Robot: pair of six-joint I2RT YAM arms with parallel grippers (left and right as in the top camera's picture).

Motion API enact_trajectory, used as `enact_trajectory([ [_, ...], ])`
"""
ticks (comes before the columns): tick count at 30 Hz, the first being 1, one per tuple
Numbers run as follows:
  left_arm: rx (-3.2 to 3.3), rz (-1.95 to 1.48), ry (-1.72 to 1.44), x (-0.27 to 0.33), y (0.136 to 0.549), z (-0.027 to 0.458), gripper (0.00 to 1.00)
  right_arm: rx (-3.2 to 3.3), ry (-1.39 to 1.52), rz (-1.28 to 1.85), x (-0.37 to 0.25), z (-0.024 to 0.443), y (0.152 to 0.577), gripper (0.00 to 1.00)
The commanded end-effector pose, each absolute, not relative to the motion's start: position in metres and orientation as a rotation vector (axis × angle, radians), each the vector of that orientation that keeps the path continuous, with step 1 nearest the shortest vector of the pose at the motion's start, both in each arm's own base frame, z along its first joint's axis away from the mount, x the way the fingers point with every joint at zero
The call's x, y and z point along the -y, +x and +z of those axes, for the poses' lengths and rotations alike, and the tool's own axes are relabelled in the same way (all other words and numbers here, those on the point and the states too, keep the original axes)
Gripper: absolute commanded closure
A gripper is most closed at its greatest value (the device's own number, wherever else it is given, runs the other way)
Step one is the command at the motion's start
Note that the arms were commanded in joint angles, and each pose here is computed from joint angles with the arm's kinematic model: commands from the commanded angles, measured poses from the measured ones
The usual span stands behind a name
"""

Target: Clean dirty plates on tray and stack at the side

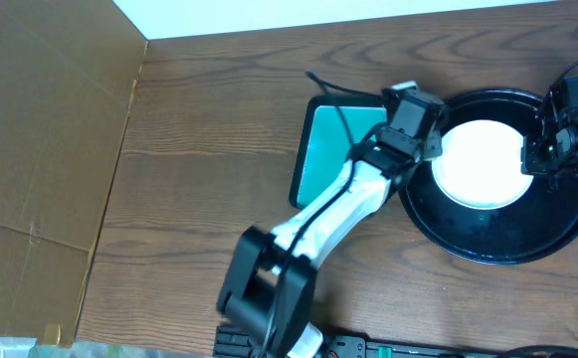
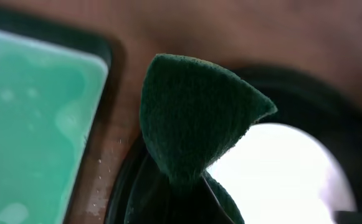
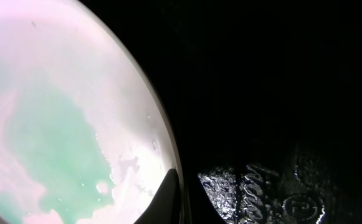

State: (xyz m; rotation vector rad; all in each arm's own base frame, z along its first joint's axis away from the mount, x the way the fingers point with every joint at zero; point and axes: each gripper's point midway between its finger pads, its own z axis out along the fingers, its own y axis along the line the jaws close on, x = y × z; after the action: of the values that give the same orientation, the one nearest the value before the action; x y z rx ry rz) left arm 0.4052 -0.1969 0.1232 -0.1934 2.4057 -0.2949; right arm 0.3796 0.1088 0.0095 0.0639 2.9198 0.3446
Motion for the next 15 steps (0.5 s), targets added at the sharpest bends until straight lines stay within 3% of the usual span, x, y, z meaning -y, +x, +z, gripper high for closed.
enact_trajectory([
  [1,-2.352,-0.262,-0.202,0.185,0.405,0.144,0.93,-2.884,-0.039,0.297,-0.107,0.020,0.392,0.99],
  [6,-2.314,-0.068,-0.340,0.128,0.411,0.151,0.93,-2.802,-0.226,0.224,-0.117,0.058,0.408,0.99],
  [15,-2.442,0.055,-0.564,0.041,0.399,0.112,0.93,-2.474,-0.430,-0.471,-0.103,0.159,0.430,0.99],
])
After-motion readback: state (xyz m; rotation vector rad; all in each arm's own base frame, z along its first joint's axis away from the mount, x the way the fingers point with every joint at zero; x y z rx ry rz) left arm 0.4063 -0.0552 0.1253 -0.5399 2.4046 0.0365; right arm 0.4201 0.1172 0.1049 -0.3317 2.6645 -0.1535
